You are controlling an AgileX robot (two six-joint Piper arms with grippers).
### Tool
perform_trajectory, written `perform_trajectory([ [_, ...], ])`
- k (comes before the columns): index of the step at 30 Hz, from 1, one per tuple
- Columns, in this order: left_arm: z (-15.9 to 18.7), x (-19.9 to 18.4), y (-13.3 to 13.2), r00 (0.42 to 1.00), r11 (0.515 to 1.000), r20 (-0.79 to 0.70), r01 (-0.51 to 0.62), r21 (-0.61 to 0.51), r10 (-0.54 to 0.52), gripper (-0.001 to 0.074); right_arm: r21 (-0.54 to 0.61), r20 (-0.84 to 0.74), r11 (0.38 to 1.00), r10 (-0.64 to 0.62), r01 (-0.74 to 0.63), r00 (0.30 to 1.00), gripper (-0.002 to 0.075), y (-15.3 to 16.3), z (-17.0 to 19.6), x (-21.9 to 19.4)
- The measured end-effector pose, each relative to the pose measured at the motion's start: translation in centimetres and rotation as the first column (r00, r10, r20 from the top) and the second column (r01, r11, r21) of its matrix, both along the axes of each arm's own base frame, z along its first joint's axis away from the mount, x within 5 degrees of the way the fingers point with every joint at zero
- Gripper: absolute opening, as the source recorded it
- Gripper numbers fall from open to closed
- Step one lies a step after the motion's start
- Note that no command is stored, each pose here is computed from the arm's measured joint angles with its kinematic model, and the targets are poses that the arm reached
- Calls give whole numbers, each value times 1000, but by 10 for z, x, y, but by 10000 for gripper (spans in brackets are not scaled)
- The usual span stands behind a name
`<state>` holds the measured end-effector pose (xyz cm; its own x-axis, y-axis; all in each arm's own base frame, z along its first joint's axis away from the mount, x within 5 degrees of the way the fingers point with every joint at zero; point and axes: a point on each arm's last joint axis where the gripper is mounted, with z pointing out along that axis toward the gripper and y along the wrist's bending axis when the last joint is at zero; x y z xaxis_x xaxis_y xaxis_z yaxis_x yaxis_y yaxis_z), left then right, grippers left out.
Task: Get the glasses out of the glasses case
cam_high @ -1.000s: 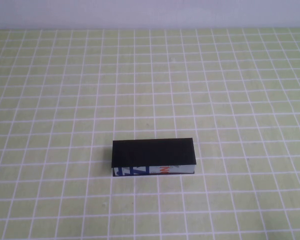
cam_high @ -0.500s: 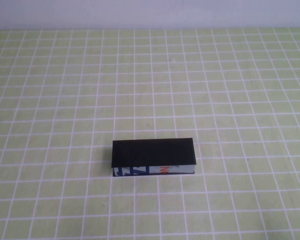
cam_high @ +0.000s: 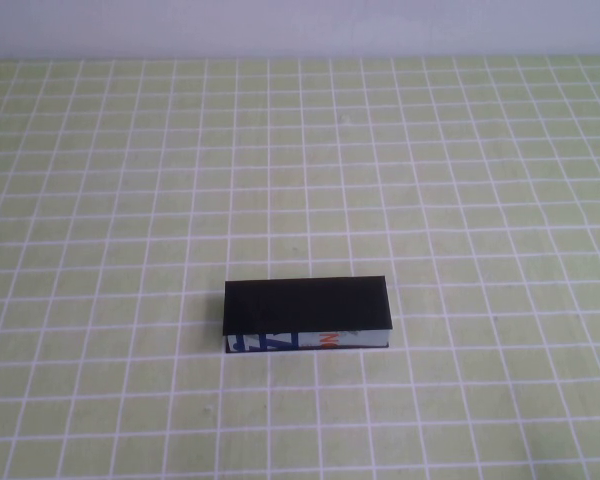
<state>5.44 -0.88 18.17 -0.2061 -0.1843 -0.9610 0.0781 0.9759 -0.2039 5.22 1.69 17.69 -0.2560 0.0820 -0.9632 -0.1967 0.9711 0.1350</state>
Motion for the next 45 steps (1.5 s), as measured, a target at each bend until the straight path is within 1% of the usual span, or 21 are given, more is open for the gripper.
perform_trajectory([
  [2,4,0,-2,1000,990,30,0,-139,4,-4,0,0,1000,0,0,1000,-18,0,0,0],
  [4,9,1,-3,998,957,54,1,-289,16,-4,0,0,1000,0,0,1000,-18,0,0,0],
  [5,10,1,-3,998,942,62,0,-335,22,-4,0,0,1000,0,0,1000,-18,0,0,0],
  [7,13,1,-2,995,916,85,-6,-402,43,-4,0,0,1000,0,0,1000,-18,0,0,0],
  [10,15,1,-2,995,900,91,-6,-437,50,-4,0,0,1000,0,0,1000,-18,0,0,0],
  [13,24,2,-8,1000,901,19,19,-434,-12,-4,0,0,1000,0,0,1000,-18,0,0,0],
  [15,43,5,-12,997,911,-37,43,-411,-63,-4,0,0,1000,0,0,1000,-18,0,0,0],
  [17,61,11,-17,983,923,-133,65,-379,-123,-4,0,0,1000,0,0,1000,-18,0,0,0],
  [20,85,29,-25,935,943,-287,115,-314,-210,-4,0,0,1000,0,0,1000,-18,0,0,0],
  [24,110,67,-33,842,948,-445,223,-226,-304,-4,0,0,1000,0,0,1000,-18,0,0,0],
  [27,119,102,-38,790,934,-499,306,-181,-356,-4,0,0,1000,0,0,1000,-18,0,0,0],
  [29,121,127,-42,767,919,-509,351,-178,-392,-4,0,0,1000,0,0,1000,-18,0,0,0],
  [33,111,182,-52,722,878,-502,428,-216,-476,-4,0,0,1000,0,0,1000,-18,0,0,0],
  [37,89,229,-60,683,842,-496,469,-266,-537,-4,0,0,1000,0,0,1000,-18,0,0,0],
  [40,68,259,-69,648,827,-520,491,-272,-556,-4,0,0,1000,0,0,1000,-18,0,0,0],
  [45,32,297,-97,570,787,-562,548,-283,-599,-4,0,0,1000,0,0,1000,-18,0,0,0],
])
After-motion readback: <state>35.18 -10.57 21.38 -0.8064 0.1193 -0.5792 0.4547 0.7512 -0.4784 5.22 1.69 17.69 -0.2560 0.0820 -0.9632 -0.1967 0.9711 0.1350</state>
